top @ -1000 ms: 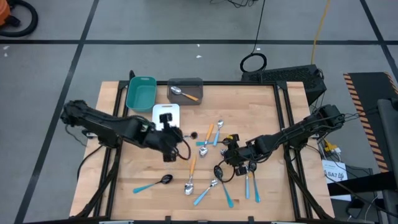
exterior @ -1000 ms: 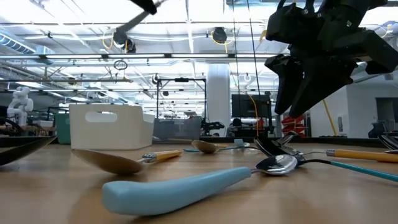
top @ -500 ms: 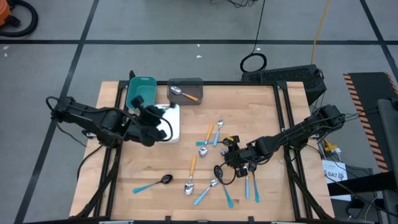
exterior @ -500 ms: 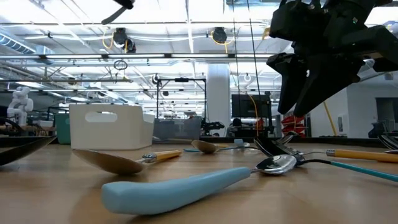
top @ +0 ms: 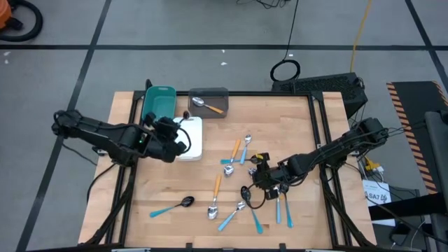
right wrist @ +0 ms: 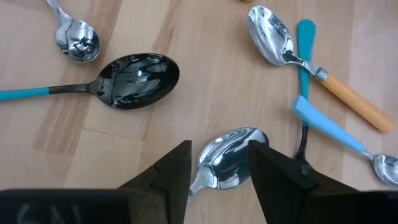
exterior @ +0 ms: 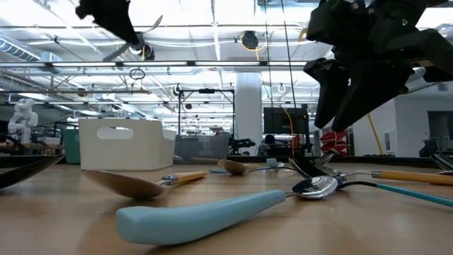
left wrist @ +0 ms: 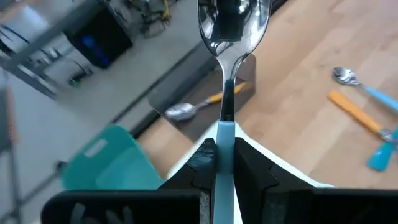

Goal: Sort silverware by color (type)
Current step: Put the middle left light blue spoon into the white bin

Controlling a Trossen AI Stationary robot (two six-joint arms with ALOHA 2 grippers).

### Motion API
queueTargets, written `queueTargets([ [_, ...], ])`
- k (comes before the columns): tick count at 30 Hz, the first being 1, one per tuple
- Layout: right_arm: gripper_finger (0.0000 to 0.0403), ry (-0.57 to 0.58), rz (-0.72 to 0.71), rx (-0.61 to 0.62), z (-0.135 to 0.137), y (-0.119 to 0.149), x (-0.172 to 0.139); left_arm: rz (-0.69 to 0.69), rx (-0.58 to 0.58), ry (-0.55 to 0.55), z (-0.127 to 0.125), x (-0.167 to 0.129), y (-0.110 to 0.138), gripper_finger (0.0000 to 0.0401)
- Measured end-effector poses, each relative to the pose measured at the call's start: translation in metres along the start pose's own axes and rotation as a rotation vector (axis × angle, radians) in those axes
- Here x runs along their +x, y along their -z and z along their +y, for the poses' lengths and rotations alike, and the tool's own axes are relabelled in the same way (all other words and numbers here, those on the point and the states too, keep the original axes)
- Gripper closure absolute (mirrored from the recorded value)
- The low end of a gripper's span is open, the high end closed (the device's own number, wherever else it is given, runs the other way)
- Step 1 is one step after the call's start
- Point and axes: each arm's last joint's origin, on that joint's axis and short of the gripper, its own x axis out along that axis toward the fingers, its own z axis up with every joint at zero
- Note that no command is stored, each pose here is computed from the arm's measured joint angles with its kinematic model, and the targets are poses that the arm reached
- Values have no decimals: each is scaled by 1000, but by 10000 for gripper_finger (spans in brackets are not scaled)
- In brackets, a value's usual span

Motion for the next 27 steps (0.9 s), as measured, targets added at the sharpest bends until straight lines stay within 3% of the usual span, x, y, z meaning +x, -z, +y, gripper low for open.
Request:
queueTargets([
  [14, 250, 2, -20, -55, 0, -2, 0, 122, -272, 45, -3, 69, 36, 366],
  [27, 250, 3, -20, -56, 0, -2, 0, 280, -330, -57, -14, 108, 53, 366],
])
